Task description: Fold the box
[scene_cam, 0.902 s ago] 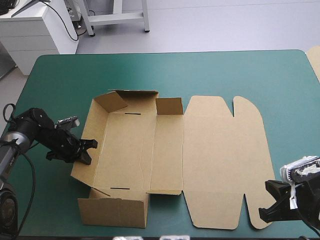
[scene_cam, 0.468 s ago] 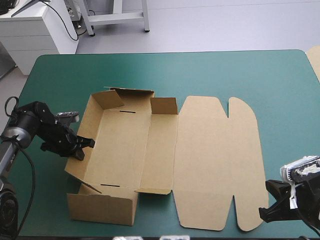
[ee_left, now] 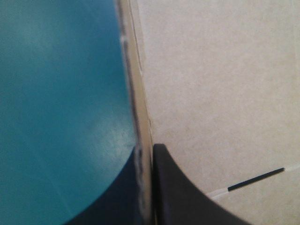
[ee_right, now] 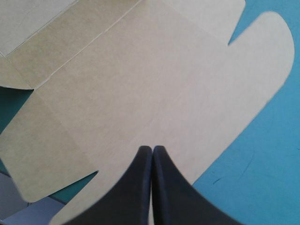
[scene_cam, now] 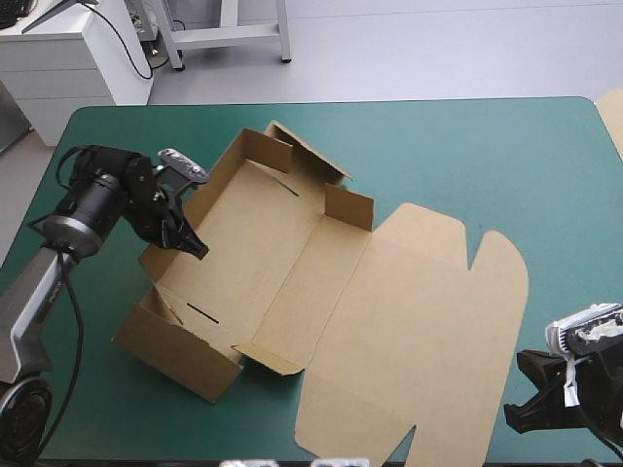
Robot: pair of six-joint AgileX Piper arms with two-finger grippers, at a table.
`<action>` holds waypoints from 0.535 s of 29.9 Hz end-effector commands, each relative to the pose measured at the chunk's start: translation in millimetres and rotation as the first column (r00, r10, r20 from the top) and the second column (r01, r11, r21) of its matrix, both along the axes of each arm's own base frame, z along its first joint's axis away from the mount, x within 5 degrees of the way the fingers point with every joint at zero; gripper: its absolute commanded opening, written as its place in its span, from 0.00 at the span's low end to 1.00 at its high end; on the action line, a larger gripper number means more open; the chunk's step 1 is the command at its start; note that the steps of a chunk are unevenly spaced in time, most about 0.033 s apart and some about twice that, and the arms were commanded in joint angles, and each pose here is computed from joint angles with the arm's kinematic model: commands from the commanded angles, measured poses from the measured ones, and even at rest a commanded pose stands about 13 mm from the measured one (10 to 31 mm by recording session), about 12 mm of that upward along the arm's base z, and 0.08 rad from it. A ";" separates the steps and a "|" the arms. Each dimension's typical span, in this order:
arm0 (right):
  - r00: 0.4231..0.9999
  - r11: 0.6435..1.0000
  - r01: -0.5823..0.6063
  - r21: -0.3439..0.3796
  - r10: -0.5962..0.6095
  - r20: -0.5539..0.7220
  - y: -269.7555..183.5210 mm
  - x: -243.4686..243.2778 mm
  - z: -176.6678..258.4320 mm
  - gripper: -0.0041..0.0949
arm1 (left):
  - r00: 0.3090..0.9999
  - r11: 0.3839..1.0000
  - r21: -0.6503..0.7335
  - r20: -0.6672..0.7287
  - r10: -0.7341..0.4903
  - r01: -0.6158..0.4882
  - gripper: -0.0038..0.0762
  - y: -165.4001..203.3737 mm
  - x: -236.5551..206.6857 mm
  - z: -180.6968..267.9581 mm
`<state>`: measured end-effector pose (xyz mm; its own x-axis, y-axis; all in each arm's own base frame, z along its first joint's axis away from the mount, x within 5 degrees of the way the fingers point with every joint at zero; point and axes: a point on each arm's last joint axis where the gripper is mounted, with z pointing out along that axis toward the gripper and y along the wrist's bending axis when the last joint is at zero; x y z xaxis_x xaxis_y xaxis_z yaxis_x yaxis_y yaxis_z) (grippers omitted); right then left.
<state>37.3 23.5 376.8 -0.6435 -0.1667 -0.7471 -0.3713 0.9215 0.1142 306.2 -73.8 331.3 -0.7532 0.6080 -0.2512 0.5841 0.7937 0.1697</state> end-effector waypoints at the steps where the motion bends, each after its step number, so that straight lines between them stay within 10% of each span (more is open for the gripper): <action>1: 1.000 1.000 0.002 0.005 -0.002 0.024 -0.2 0.1 6.8 0.02 | 0.987 0.976 0.182 0.083 -0.135 0.118 0.04 -19.3 -0.9 25.1; 7: 1.000 1.000 0.018 0.022 -0.018 0.015 -0.2 0.1 6.8 0.02 | 0.882 0.857 0.476 0.296 -0.366 0.196 0.04 -61.7 25.2 36.8; 16: 1.000 0.999 0.029 0.031 -0.029 0.010 -0.4 0.1 6.8 0.02 | 0.737 0.836 0.494 0.468 -0.487 0.239 0.04 -110.8 23.0 41.0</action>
